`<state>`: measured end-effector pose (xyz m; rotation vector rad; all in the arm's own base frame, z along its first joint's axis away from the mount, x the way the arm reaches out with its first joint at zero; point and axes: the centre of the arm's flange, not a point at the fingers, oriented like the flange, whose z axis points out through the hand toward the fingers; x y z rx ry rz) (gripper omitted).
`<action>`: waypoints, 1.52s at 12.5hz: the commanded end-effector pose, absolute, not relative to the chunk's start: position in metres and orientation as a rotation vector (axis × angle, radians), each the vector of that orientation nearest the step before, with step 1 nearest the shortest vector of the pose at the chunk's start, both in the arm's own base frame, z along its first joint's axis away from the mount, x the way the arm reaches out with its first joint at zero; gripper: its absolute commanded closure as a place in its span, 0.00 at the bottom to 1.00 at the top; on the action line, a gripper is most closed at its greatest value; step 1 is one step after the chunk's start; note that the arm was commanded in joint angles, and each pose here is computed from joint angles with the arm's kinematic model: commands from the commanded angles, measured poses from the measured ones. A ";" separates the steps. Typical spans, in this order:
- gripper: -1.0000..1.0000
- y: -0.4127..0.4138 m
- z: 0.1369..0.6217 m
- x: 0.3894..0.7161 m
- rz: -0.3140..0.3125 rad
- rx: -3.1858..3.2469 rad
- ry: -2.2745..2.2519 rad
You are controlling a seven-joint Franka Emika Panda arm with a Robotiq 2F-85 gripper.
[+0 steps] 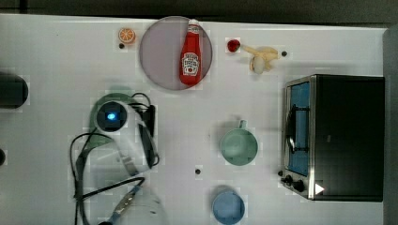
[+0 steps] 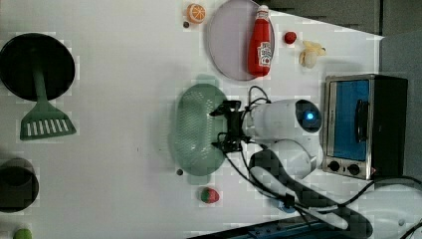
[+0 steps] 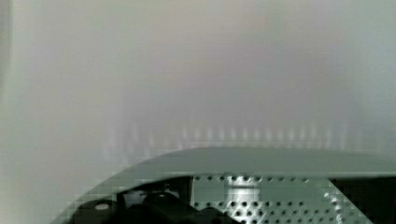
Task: Drag strainer left to right.
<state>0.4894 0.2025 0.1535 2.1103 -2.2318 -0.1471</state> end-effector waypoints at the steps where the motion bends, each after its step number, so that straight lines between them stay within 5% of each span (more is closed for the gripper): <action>1: 0.00 0.152 0.163 0.505 -0.122 2.165 -2.205; 17: 0.00 -0.007 0.163 0.510 -0.052 2.207 -2.081; 19: 0.00 0.002 0.174 0.519 -0.004 2.342 -1.995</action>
